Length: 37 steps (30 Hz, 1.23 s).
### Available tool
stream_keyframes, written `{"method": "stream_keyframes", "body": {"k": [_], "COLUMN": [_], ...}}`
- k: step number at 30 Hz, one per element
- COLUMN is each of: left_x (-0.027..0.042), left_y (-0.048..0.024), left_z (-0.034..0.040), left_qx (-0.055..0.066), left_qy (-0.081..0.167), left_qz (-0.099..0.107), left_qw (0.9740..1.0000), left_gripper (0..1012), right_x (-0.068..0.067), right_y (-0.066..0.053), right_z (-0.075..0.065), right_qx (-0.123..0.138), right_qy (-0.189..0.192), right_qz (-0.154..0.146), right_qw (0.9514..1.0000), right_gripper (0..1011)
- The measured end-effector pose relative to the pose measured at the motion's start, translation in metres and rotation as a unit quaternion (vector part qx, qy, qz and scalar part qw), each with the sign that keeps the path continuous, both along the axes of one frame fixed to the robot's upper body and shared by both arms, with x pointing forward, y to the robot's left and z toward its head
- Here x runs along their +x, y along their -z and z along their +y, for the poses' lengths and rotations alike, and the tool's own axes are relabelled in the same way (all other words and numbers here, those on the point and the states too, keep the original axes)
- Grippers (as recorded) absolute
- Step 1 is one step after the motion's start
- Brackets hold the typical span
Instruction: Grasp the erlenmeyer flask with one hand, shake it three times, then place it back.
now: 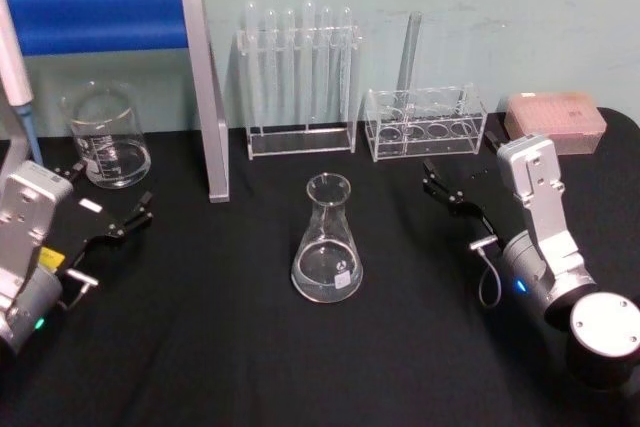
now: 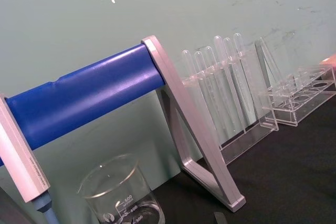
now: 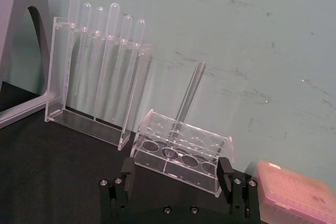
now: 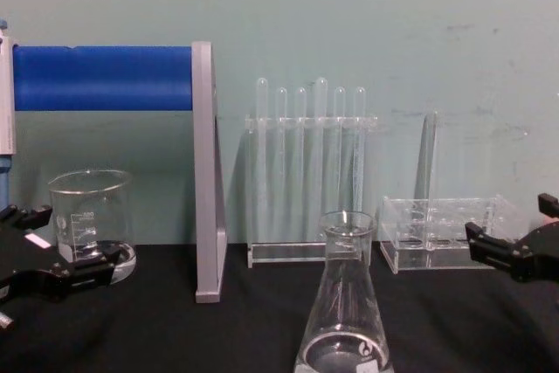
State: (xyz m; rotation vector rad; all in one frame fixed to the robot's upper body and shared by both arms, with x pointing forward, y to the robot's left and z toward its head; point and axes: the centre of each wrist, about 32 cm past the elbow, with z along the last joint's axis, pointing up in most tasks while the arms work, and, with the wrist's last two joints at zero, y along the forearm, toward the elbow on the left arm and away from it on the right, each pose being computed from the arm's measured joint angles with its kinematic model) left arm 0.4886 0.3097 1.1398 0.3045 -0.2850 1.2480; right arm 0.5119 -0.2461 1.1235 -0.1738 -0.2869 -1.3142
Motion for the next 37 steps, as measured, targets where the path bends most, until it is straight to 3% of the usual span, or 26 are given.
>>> {"method": "stream_keyframes", "body": {"k": [37], "left_x": [0.0], "left_y": [0.0], "left_z": [0.0], "left_qx": [0.0], "left_qy": [0.0], "left_qz": [0.0], "left_qw": [1.0], "left_gripper": [1001], "right_x": [0.0], "right_y": [0.0], "right_z": [0.0], "right_qx": [0.0], "right_qy": [0.0], "right_qz": [0.0], "right_qw": [1.0], "right_gripper": [1002]}}
